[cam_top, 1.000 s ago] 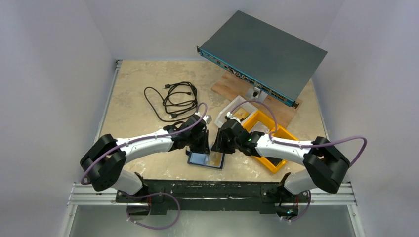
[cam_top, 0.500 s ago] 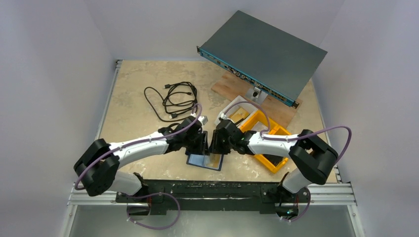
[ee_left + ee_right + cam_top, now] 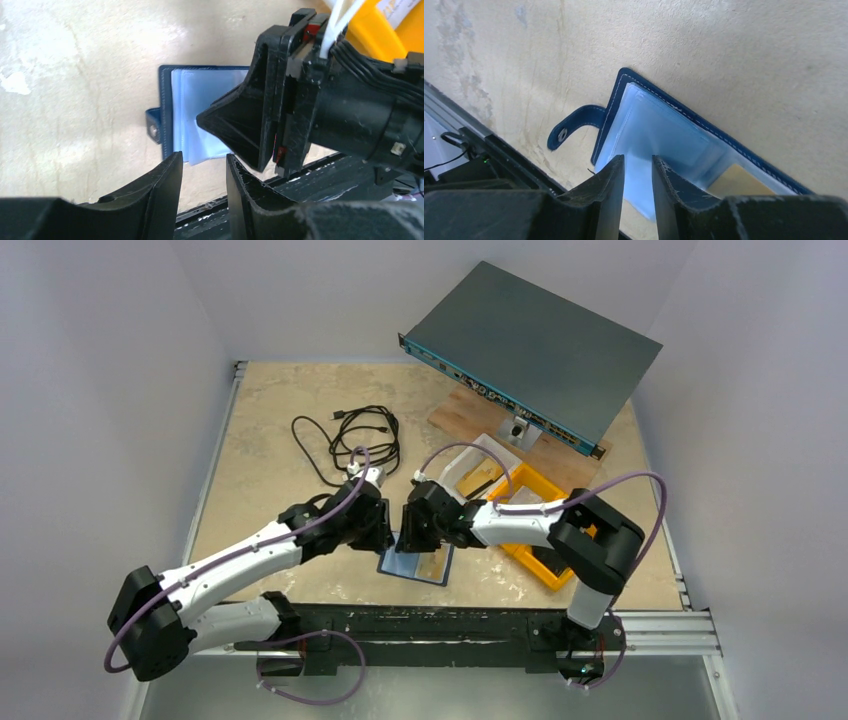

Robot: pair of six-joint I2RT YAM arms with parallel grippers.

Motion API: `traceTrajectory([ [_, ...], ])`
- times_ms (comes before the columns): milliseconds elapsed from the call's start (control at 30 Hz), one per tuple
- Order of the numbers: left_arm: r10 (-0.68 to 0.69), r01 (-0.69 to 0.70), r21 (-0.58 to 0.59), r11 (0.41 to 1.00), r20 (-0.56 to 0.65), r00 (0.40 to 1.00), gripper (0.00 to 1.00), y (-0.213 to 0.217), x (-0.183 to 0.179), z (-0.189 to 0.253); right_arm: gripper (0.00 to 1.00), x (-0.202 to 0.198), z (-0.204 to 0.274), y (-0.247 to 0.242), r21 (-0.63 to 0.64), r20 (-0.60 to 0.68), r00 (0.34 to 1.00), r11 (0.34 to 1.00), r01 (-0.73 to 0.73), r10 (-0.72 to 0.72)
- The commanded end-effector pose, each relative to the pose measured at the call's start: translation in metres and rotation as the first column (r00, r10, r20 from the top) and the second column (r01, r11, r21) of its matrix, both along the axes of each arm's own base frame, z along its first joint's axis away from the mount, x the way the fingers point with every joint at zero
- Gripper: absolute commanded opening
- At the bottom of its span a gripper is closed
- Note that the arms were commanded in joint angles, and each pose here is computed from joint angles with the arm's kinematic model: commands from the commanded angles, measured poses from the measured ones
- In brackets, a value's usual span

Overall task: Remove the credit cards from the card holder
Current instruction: Remove the credit card from the card holder.

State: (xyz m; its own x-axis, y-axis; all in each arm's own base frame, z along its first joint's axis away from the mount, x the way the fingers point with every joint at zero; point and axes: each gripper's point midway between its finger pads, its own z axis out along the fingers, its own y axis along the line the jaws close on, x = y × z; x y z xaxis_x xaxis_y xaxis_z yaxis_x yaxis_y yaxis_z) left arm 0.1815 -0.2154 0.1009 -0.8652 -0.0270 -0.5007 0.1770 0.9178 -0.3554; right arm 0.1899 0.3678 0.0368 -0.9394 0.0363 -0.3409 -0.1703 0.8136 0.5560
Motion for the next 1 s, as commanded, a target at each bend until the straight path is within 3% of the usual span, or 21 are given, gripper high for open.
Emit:
traceTrajectory([
  [0,0.023,-0.023,0.045,0.999,0.013,1.0,0.36,0.019,-0.004,-0.003,0.27,0.001,-0.004,0.018,0.011,-0.004,0.999,0.999,-0.044,0.044],
  [200,-0.027,0.026,-0.016,1.0,-0.012,1.0,0.32,0.003,-0.007,-0.003,0.26,0.002,0.011,0.009,0.009,0.015,1.0,1.0,-0.016,0.016],
  [433,-0.112,0.105,-0.115,0.988,-0.052,0.992,0.26,-0.032,-0.007,-0.001,0.31,0.005,0.04,-0.028,-0.018,0.072,0.991,0.994,0.112,-0.111],
  [700,-0.205,0.164,-0.254,0.953,-0.145,0.968,0.25,-0.077,-0.007,-0.007,0.32,-0.013,0.018,-0.081,-0.109,0.043,0.978,0.972,0.208,-0.205],
  [967,-0.185,0.127,-0.245,0.961,-0.229,0.956,0.25,-0.081,-0.002,-0.041,0.28,-0.015,0.007,-0.094,-0.159,0.048,0.974,0.961,0.225,-0.22],
])
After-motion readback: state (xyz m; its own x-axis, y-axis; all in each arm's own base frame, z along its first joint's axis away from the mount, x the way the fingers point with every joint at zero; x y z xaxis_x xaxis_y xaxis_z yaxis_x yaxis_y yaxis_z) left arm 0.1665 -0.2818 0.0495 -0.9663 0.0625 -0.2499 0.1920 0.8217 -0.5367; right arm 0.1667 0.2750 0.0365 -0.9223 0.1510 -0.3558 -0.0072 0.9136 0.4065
